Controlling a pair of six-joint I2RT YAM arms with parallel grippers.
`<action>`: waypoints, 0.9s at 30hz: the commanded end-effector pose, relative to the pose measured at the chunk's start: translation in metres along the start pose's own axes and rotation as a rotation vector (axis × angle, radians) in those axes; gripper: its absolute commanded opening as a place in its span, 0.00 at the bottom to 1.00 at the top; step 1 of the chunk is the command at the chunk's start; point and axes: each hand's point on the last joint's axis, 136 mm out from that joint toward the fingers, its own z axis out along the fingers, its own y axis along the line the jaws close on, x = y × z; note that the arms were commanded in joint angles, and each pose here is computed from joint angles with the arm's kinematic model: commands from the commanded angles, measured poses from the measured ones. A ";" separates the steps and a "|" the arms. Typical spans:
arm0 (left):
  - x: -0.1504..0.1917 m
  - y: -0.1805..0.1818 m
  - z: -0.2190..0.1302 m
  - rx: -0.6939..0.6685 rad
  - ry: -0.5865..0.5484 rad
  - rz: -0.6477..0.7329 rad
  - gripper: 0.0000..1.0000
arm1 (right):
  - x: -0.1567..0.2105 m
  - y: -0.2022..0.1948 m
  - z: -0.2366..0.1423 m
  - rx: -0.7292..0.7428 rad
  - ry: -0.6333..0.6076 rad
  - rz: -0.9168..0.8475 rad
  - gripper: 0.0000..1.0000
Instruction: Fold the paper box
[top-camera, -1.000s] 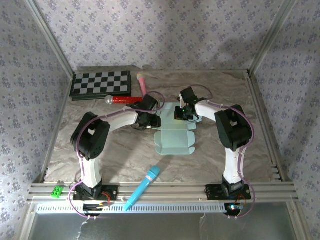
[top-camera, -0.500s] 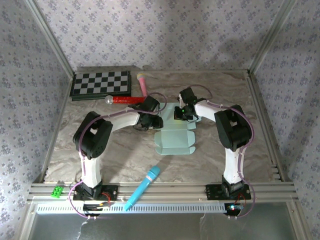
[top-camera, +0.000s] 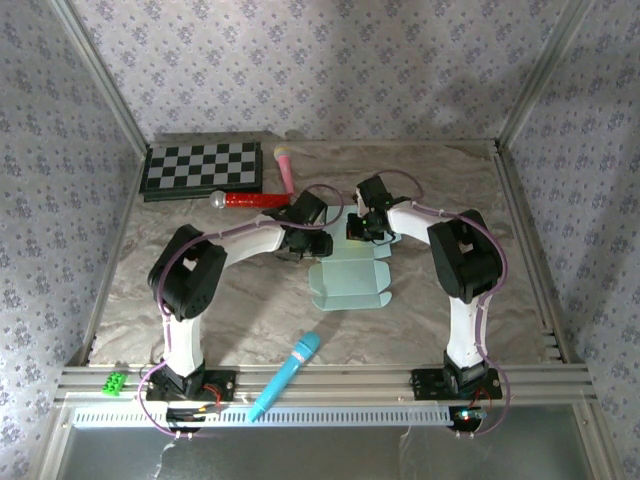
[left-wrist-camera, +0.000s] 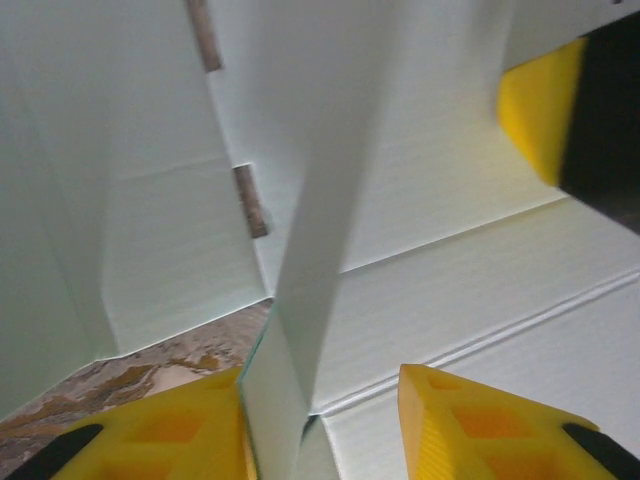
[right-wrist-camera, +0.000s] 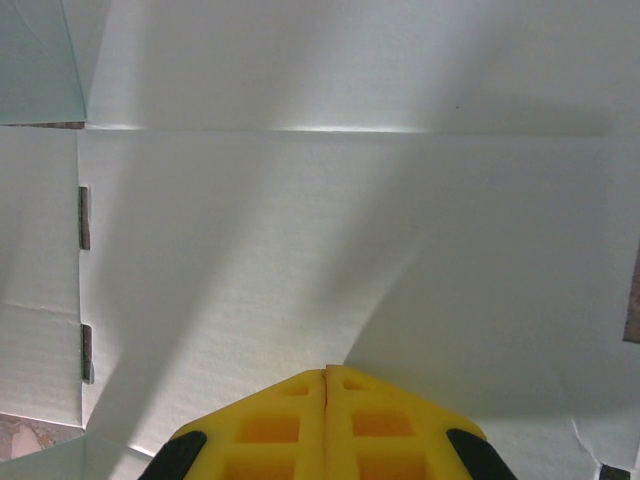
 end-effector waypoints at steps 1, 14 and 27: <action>-0.010 -0.012 -0.003 -0.011 -0.024 0.061 0.39 | 0.044 -0.017 0.018 0.063 0.140 0.034 0.00; 0.008 -0.003 0.024 -0.049 0.045 0.057 0.35 | 0.046 -0.012 0.015 0.039 0.136 0.045 0.00; -0.046 -0.014 -0.032 -0.049 -0.091 0.119 0.46 | 0.025 0.011 -0.030 -0.067 0.024 0.085 0.00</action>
